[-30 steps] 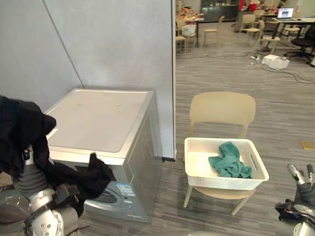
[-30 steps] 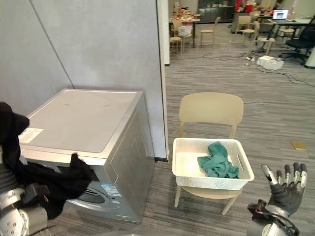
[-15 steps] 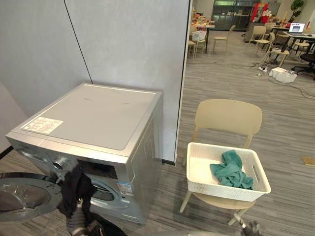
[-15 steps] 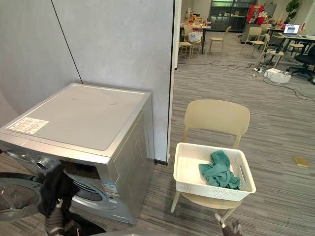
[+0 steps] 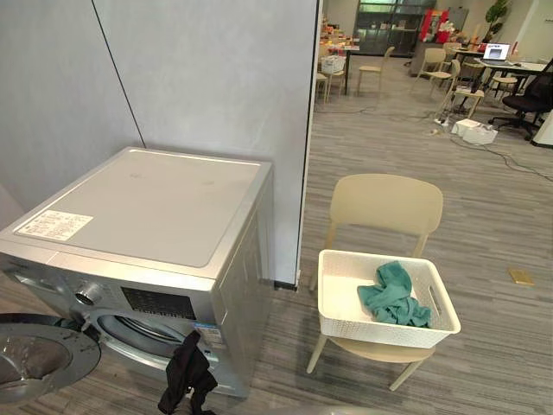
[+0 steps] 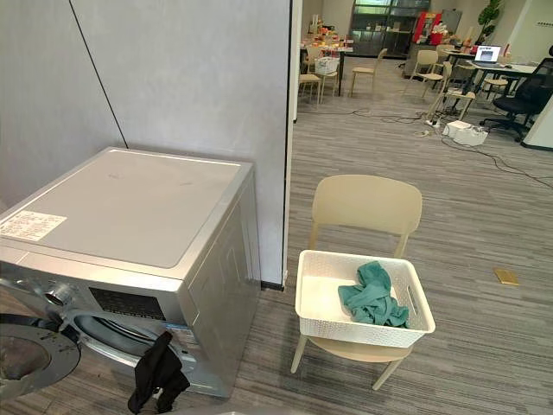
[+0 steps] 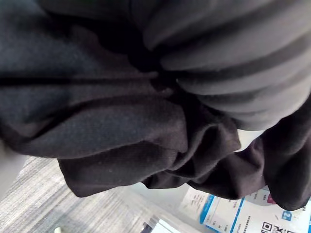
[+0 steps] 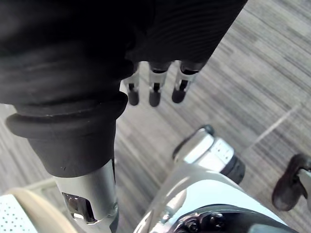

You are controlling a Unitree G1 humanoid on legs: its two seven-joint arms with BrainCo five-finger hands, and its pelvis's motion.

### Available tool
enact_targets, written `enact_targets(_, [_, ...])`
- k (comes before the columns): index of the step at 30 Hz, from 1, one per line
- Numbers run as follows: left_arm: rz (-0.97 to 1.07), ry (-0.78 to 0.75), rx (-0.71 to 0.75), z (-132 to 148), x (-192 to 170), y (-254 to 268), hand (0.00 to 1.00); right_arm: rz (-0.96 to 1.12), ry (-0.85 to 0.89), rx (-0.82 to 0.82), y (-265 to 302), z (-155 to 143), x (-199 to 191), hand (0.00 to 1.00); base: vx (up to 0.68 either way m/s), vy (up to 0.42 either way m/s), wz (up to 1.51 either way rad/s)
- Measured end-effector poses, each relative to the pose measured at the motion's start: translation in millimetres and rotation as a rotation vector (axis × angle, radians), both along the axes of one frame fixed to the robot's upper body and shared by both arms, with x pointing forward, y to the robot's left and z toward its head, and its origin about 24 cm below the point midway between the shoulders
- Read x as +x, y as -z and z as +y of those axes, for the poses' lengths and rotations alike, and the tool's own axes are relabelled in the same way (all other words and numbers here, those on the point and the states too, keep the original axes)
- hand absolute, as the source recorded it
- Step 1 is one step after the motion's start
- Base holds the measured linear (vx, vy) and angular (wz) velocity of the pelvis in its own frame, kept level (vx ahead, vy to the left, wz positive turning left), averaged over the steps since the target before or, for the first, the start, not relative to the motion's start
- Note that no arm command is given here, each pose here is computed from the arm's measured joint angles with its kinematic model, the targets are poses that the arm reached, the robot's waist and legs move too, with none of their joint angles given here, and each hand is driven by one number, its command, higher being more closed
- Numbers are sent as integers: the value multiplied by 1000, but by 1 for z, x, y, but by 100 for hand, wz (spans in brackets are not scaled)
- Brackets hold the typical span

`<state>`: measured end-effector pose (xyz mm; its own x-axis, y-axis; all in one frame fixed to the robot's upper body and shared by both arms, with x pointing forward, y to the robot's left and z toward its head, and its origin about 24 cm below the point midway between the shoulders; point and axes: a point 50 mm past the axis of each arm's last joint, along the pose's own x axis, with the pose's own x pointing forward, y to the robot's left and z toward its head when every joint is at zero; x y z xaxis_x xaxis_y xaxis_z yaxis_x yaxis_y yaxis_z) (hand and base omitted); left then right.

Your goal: Pick up the laundry basket with both hands and put the clothes into the washing machine.

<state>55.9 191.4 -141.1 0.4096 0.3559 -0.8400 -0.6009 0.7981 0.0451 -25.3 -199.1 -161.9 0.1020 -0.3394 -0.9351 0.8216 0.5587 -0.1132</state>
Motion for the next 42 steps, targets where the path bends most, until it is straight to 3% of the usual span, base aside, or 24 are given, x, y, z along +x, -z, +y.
enact_targets(4, [-204, 138, 37, -3, 59, -23, 100, -170, -113, -19, -3, -2, 69, 0, -125, -22, 100])
enact_targets(8, [-224, 147, 51, -1, 66, -26, 100, -290, -140, -68, -13, -10, 109, 0, -104, 57, 56])
enact_targets(12, [-258, 142, 74, 1, 71, -33, 100, -259, -134, -42, -8, -4, 102, 0, -125, 358, 37])
enact_targets(15, [-346, 181, 73, -9, 90, -47, 100, -148, -7, -37, -1, -14, 63, 0, -94, 600, 80])
enact_targets(17, [-360, 154, 104, 2, 95, -51, 100, -70, 62, 55, 8, 5, 45, 0, -85, 700, 71])
enact_targets(19, [-349, 140, 134, 10, 93, -51, 100, -49, 81, 66, 9, 7, 39, 0, 8, 654, 45])
enact_targets(26, [-357, 209, 177, 16, 98, -56, 100, -108, 118, 48, 6, 1, 60, 0, 1, 416, 3])
enact_targets(33, [-340, 287, 127, -10, 102, -49, 100, -200, 81, 44, 1, 4, 81, 0, 48, -76, 10])
enact_targets(37, [-357, 390, 27, -48, 106, -46, 100, -243, 85, 17, -2, 0, 88, 0, 157, -214, 5])
enact_targets(42, [-372, 403, 7, -53, 107, -47, 100, -240, 82, 13, -3, -1, 87, 0, 177, -137, -4])
